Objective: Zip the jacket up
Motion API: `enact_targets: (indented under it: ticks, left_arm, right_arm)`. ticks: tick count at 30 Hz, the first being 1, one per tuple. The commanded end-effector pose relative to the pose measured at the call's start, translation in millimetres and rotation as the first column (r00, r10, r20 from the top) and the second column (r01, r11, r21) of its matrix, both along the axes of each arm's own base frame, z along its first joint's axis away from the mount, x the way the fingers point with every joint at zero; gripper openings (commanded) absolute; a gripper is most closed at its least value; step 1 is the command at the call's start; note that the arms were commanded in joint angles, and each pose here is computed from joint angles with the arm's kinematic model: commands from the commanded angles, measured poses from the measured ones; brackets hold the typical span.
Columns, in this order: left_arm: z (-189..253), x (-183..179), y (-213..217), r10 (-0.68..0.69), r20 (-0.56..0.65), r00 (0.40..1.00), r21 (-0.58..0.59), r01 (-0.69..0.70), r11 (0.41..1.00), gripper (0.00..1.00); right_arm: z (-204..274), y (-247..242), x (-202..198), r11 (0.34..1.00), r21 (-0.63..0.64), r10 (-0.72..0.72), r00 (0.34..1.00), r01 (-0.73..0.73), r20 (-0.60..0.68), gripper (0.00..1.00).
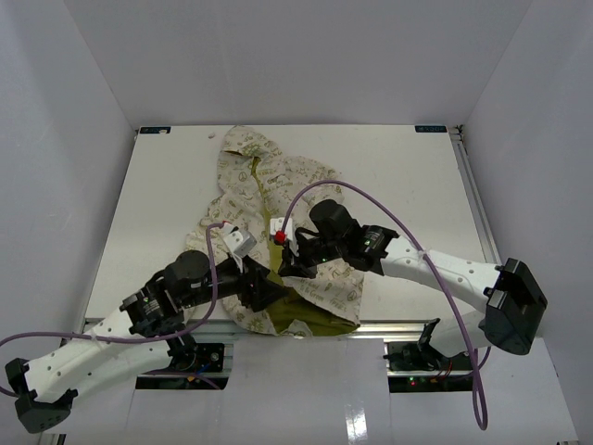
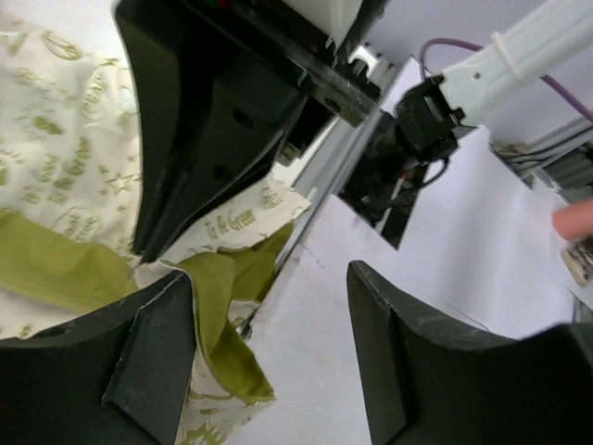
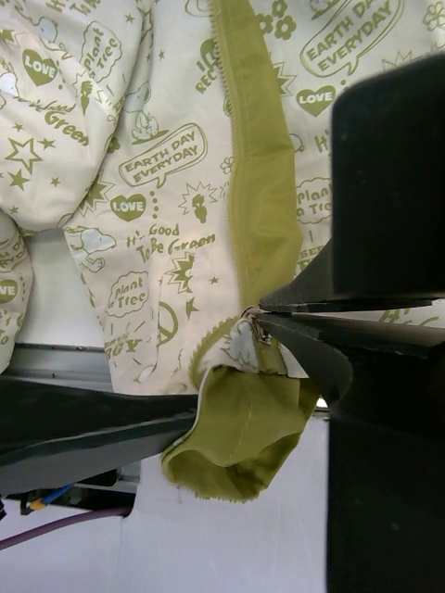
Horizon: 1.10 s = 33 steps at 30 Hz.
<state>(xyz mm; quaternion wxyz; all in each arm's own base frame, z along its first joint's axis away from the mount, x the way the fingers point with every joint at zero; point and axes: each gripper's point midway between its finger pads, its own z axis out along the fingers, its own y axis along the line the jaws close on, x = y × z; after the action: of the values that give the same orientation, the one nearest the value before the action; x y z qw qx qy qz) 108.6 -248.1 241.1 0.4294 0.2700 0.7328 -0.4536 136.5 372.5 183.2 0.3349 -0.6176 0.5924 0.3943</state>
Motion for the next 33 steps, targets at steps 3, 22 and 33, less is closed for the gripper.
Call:
enact_targets:
  ticks: [3,22,33]
  left_arm:
    - [2.9,33.5,39.0,0.223,0.063,0.973,0.225,-0.232,0.946,0.71]
    - [-11.3,30.3,26.3,0.097,0.065,0.993,0.358,-0.114,0.927,0.56]
    - [-31.7,46.9,36.1,0.131,0.114,0.985,0.476,-0.17,0.863,0.59]
  right_arm:
    - [24.9,14.5,2.9,0.998,0.067,0.001,1.0,0.002,-0.03,0.08]
    - [40.2,6.0,23.9,0.989,0.085,-0.109,0.988,0.118,-0.106,0.08]
    - [48.8,4.6,22.1,0.988,0.103,-0.105,0.987,0.118,-0.124,0.08]
